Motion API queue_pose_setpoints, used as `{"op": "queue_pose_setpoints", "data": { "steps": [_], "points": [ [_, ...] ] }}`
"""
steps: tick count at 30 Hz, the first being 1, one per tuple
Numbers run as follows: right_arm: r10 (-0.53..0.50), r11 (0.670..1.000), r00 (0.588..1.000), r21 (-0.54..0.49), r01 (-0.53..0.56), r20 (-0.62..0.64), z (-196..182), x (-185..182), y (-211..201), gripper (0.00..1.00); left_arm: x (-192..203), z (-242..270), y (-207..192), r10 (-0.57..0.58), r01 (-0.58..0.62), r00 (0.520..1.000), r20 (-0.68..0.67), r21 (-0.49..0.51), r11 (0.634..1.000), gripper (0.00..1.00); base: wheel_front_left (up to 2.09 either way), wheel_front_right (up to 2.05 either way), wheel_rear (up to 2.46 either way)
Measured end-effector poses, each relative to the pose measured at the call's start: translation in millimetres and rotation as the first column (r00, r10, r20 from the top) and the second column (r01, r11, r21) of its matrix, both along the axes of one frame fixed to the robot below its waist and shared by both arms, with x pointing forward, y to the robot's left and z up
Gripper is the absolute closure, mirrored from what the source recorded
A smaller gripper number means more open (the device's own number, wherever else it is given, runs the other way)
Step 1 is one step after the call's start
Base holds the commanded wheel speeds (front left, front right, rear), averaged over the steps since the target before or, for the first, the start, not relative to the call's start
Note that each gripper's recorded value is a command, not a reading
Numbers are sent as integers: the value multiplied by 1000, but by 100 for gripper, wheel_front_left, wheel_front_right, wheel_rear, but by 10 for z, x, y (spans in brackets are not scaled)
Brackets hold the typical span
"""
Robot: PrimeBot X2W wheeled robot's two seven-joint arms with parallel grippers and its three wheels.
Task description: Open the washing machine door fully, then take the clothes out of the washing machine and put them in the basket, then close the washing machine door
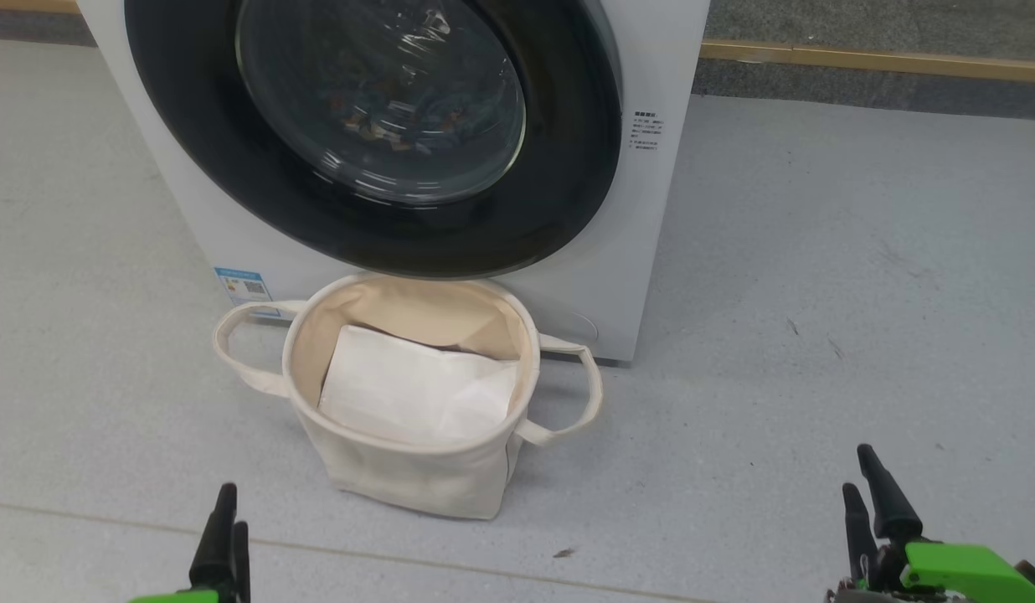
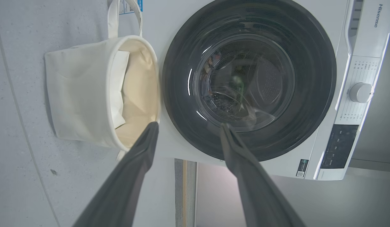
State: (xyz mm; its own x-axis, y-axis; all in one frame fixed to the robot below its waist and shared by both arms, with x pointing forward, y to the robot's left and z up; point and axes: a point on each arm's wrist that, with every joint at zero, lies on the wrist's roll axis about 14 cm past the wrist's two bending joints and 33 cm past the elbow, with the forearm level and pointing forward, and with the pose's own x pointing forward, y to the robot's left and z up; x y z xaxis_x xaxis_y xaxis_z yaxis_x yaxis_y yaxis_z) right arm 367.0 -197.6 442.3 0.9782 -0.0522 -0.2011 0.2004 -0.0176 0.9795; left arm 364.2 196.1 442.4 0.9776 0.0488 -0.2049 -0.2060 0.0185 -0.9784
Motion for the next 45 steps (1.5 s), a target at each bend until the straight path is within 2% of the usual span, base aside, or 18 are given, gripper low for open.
{"op": "queue_pose_setpoints", "data": {
  "steps": [12, 16, 21, 29, 30, 35, 38, 45],
  "points": [
    [-6, 1000, 1000, -22, 6, 27, 97, 91, 26, 0, 81, 104, 21, 16, -17, 999, 29, 36, 999, 0, 0, 0, 0],
    [8, 997, 999, -73, -5, 41, 152, 127, 52, 0, 101, 145, 18, 6, -10, 999, 37, 97, 995, 0, 0, 0, 0],
    [41, 975, 997, -219, -27, 60, 244, 157, 45, 0, 166, 262, -43, -38, 24, 997, 61, 217, 976, 0, 0, 0, 0],
    [105, 882, 988, -470, -42, 110, 499, 232, 75, 0, 232, 394, -111, -91, 55, 993, 75, 389, 920, 0, 0, 0, 0],
    [105, 882, 988, -470, -42, 110, 499, 232, 75, 0, 232, 394, -111, -91, 55, 993, 75, 389, 920, 0, 0, 0, 0],
    [142, 803, 982, -595, -40, 126, 613, 251, 116, 0, 261, 468, -159, -141, 83, 988, 69, 529, 844, 0, 0, 0, 0],
    [173, 719, 977, -694, -41, 121, 663, 261, 145, 0, 287, 520, -204, -171, 97, 983, 63, 612, 785, 0, 0, 0, 0],
    [206, 588, 968, -809, -4, 145, 842, 315, 178, 0, 327, 631, -252, -206, 93, 977, 59, 750, 655, 0, 0, 0, 0]
  ]
}}
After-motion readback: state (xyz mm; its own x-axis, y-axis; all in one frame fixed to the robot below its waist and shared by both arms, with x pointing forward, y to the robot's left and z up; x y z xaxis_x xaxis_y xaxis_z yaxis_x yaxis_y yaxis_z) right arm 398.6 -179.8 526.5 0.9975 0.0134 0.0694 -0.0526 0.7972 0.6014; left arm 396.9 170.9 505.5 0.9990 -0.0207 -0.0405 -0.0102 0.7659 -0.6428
